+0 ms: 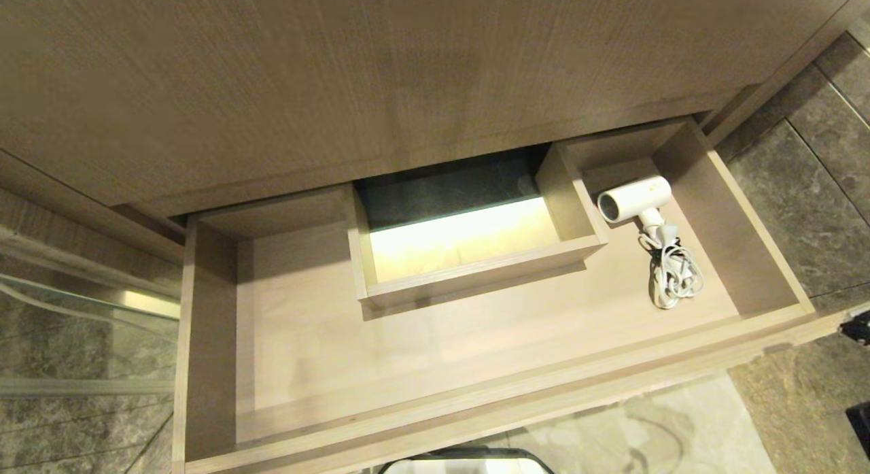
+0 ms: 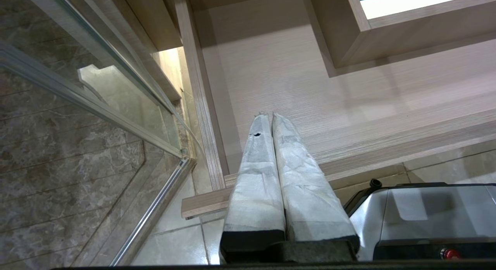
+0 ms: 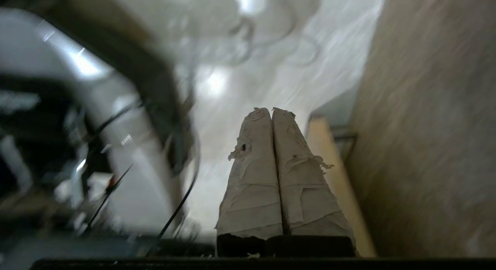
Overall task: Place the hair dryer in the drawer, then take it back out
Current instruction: Close the drawer
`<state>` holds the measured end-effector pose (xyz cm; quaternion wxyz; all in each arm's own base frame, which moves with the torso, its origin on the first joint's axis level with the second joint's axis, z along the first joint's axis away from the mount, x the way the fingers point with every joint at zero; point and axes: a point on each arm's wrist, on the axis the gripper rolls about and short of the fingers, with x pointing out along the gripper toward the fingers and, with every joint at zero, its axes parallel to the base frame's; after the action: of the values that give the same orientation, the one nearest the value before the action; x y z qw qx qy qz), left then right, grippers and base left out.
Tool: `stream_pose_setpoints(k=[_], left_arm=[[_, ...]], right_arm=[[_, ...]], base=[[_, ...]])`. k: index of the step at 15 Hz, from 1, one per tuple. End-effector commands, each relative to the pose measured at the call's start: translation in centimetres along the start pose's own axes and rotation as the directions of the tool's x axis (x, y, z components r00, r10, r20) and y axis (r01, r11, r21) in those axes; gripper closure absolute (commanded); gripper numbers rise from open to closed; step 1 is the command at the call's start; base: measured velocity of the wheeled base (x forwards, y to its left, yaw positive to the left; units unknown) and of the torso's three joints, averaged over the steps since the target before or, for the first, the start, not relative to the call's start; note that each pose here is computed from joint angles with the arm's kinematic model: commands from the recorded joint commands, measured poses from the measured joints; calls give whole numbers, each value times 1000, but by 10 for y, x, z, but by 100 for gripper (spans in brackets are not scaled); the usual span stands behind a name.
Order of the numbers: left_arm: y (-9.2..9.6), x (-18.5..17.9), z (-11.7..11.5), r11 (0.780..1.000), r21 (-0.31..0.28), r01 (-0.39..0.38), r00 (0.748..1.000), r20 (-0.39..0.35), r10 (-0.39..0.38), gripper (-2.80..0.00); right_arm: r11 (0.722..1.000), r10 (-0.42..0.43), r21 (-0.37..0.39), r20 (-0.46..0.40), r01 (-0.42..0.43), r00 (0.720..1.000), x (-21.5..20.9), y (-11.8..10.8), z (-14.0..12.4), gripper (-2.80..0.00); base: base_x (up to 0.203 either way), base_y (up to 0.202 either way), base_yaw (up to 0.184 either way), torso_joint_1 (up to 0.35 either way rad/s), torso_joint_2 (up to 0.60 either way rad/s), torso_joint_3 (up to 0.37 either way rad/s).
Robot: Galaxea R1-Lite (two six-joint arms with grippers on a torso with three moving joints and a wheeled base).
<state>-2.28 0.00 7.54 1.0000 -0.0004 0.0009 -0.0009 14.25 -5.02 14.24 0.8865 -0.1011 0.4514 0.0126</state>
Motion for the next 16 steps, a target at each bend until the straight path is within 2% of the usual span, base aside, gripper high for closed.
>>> stream_pose_setpoints(k=[1, 3, 7, 9, 10, 12, 16], left_arm=[[0, 0, 0, 1000, -1, 0, 1000, 0, 0, 0], [0, 0, 0, 1000, -1, 0, 1000, 0, 0, 0], [0, 0, 0, 1000, -1, 0, 1000, 0, 0, 0], [0, 0, 0, 1000, -1, 0, 1000, -1, 0, 0], [0, 0, 0, 1000, -1, 0, 1000, 0, 0, 0], [0, 0, 0, 1000, -1, 0, 1000, 0, 0, 0], [0, 0, 0, 1000, -1, 0, 1000, -1, 0, 0]], right_arm=[[1000, -21, -23, 30, 21, 999, 35, -13, 13, 0], [998, -33, -56, 46, 35, 998, 54, -21, 23, 0], [996, -44, -68, 77, 50, 996, 70, -35, 43, 0], [996, -42, -72, 165, 54, 985, 67, -40, 57, 0], [996, -23, -83, 227, 43, 974, 63, -42, 64, 0], [991, -42, -104, 373, 86, 927, 59, -52, 86, 0], [988, -62, -85, 543, 128, 837, 69, -77, 137, 0]], base=[[0, 0, 0, 0, 0, 0], [0, 0, 0, 0, 0, 0], [0, 0, 0, 0, 0, 0], [0, 0, 0, 0, 0, 0], [0, 0, 0, 0, 0, 0], [0, 0, 0, 0, 0, 0], [0, 0, 0, 0, 0, 0]])
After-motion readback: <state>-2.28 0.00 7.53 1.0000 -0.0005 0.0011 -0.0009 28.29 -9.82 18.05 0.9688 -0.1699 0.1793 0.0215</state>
